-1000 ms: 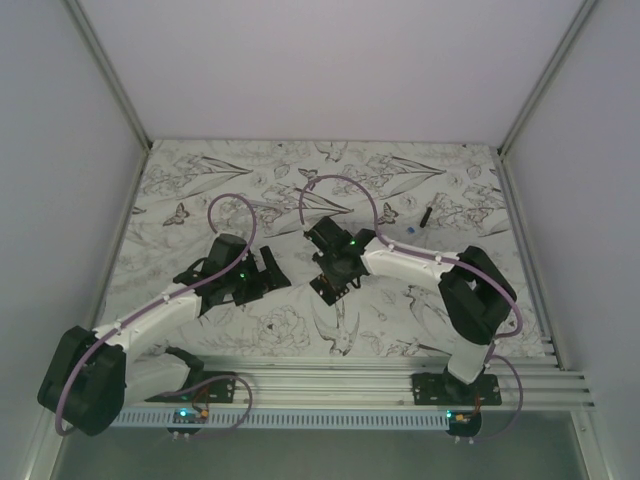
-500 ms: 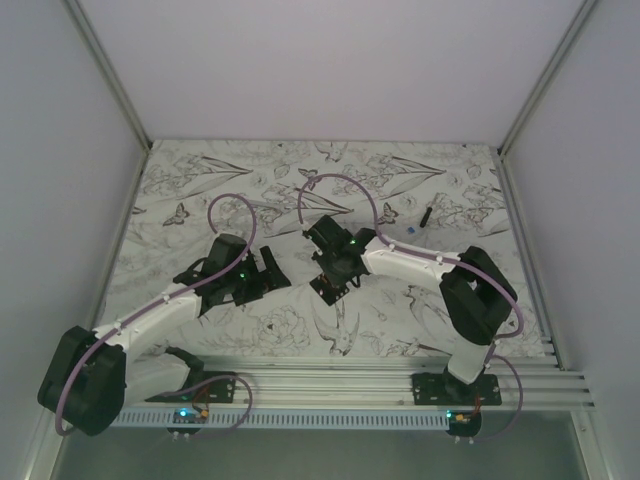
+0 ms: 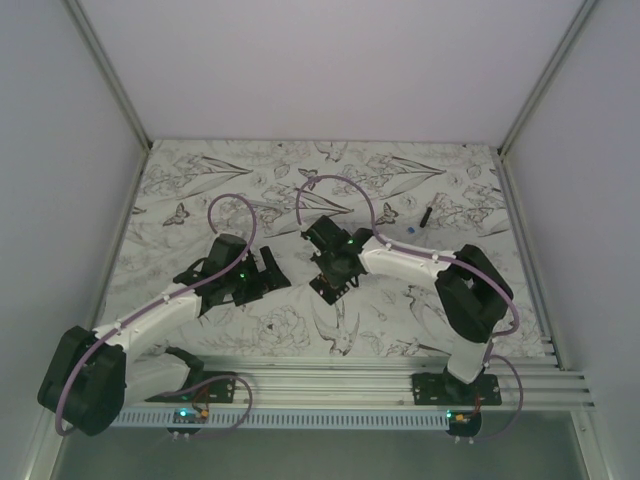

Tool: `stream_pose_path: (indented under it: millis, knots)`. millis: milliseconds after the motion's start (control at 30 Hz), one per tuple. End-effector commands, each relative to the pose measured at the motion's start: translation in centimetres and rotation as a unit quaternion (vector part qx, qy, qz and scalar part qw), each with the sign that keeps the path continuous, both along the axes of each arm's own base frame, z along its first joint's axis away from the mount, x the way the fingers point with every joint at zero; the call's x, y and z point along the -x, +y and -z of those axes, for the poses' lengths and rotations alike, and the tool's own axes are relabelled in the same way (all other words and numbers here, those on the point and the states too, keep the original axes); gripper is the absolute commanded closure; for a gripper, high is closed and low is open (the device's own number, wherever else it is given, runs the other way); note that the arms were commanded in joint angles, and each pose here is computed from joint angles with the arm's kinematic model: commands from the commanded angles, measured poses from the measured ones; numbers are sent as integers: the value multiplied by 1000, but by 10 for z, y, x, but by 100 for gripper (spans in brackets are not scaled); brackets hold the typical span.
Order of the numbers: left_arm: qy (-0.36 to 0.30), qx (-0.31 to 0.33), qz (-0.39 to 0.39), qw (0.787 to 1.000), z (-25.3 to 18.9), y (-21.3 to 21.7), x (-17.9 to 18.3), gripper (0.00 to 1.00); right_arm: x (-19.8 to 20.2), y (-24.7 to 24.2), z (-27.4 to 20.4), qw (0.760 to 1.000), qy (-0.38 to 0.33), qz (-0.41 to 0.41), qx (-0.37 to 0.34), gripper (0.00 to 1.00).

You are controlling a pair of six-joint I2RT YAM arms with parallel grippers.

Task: Snap on the fuse box
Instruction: Install the fuse at the fuse box base.

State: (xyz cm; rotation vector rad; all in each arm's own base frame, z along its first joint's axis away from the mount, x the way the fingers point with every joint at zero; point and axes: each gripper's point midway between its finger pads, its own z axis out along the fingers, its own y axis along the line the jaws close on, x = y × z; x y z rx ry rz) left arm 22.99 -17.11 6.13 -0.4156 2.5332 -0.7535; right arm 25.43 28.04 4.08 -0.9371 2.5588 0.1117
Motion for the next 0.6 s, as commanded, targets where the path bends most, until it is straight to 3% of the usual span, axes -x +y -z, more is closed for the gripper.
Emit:
stream_pose_path:
  millis: [0,67,567]
  knots:
    - [7,-3,4,1000,2,3,4,1,-6,7,2,1000,3,-7,-4,96]
    - [7,-3,4,1000,1,3,4,1,-4,5,6,1000,10,-9,6,100]
    - [8,-5,3,1000,2,3,2,1,18,-23,58,993,61,-12,104,100]
